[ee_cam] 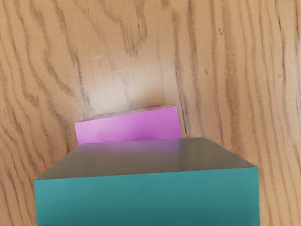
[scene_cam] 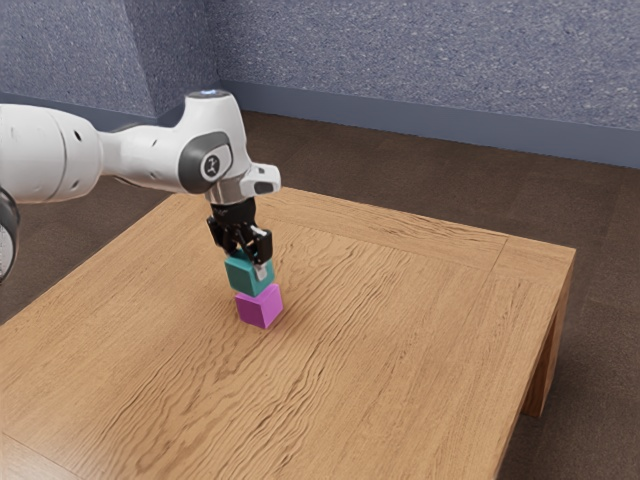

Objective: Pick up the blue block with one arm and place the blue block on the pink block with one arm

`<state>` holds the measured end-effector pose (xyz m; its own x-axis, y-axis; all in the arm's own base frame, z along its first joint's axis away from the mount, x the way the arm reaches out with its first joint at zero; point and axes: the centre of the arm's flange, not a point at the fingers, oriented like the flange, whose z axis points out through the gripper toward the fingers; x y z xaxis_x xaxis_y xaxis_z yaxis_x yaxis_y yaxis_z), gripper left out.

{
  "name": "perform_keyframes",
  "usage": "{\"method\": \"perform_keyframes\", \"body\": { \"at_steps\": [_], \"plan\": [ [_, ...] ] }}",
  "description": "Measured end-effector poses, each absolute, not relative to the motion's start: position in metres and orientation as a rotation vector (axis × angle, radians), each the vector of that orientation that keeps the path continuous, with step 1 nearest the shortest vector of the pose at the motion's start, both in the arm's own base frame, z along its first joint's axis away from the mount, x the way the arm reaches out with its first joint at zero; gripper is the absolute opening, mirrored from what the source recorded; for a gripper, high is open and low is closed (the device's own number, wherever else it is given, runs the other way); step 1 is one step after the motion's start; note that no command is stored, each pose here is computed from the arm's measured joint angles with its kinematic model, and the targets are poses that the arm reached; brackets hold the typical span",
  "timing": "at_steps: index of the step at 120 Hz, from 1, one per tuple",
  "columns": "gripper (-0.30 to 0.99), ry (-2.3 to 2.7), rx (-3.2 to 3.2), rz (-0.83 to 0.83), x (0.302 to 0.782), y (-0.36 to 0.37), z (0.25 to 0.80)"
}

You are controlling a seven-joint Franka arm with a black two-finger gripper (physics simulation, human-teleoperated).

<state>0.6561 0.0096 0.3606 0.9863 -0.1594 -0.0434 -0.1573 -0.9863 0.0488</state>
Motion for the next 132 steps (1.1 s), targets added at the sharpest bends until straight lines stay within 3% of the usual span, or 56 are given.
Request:
{"method": "perform_keyframes", "body": {
  "at_steps": [44, 85, 115, 132],
  "plan": [
    [0.39, -0.278, 3.081, -0.088, 0.658, 0.007, 0.349],
    [0.62, -0.286, 3.083, -0.07, 0.658, 0.015, 0.355],
    [0.67, -0.34, 3.097, 0.117, 0.639, 0.005, 0.448],
    [0.68, -0.369, 3.093, 0.095, 0.625, 0.0, 0.469]
  ]
}}
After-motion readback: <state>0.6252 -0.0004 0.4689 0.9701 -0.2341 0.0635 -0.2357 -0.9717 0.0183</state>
